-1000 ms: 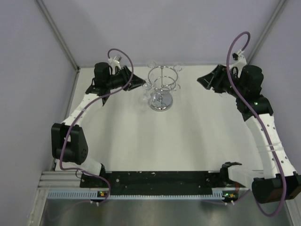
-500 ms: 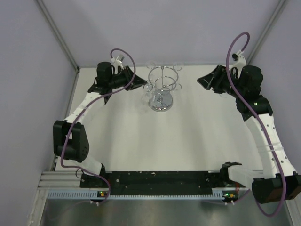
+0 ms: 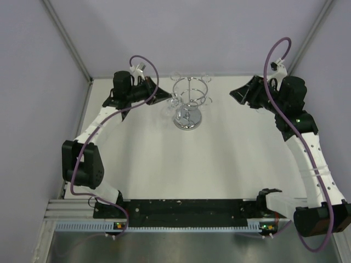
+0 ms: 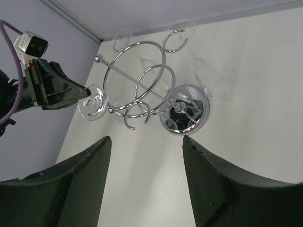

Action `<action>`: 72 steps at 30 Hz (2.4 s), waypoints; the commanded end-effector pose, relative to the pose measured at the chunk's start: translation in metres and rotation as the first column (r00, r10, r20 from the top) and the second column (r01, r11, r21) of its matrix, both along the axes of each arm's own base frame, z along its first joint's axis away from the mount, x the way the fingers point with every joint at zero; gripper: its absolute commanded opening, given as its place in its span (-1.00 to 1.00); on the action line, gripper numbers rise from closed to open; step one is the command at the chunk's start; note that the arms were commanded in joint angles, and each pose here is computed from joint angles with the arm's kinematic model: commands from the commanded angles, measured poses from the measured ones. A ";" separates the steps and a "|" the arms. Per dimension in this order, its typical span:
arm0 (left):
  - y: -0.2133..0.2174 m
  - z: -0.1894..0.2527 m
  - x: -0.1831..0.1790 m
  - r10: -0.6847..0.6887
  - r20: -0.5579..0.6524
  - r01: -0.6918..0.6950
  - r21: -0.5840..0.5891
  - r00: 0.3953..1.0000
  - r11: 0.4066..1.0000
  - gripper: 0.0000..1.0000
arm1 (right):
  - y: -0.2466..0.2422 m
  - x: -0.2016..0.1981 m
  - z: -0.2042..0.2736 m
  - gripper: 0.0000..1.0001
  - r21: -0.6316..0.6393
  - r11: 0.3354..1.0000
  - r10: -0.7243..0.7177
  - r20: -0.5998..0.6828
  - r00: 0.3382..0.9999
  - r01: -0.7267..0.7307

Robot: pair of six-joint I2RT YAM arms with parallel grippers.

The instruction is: Take the wine glass off the wine glass rack

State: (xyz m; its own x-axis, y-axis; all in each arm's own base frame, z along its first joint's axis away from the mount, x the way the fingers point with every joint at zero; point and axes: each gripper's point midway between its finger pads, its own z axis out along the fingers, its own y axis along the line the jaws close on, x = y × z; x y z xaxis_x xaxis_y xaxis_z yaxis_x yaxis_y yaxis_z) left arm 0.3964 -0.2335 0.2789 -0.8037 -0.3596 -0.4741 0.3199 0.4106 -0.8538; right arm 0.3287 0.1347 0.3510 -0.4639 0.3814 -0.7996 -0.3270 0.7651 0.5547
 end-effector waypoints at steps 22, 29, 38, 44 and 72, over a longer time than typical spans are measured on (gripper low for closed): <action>0.015 0.058 -0.028 -0.029 0.170 0.030 0.001 0.985 1.000 -1.00 | 0.010 -0.006 0.013 0.24 0.016 0.999 0.027 0.049 0.998 -0.028; 0.023 0.067 -0.037 -0.022 0.194 0.021 0.008 0.981 1.000 -1.00 | 0.014 -0.007 0.013 0.24 0.017 0.999 0.033 0.047 0.998 -0.034; 0.025 0.079 -0.074 -0.061 0.246 0.064 -0.008 0.967 0.998 -1.00 | 0.041 -0.020 0.009 0.24 0.026 0.991 0.128 0.028 0.991 -0.129; 0.028 0.097 -0.117 -0.100 0.310 0.110 -0.012 0.945 0.994 -1.00 | 0.070 -0.038 -0.004 0.24 0.035 0.971 0.236 -0.010 0.972 -0.236; 0.018 0.127 -0.232 -0.238 0.776 0.272 0.088 0.584 0.958 -1.00 | 0.178 -0.103 0.001 0.25 0.664 0.712 0.469 -0.208 0.858 -0.228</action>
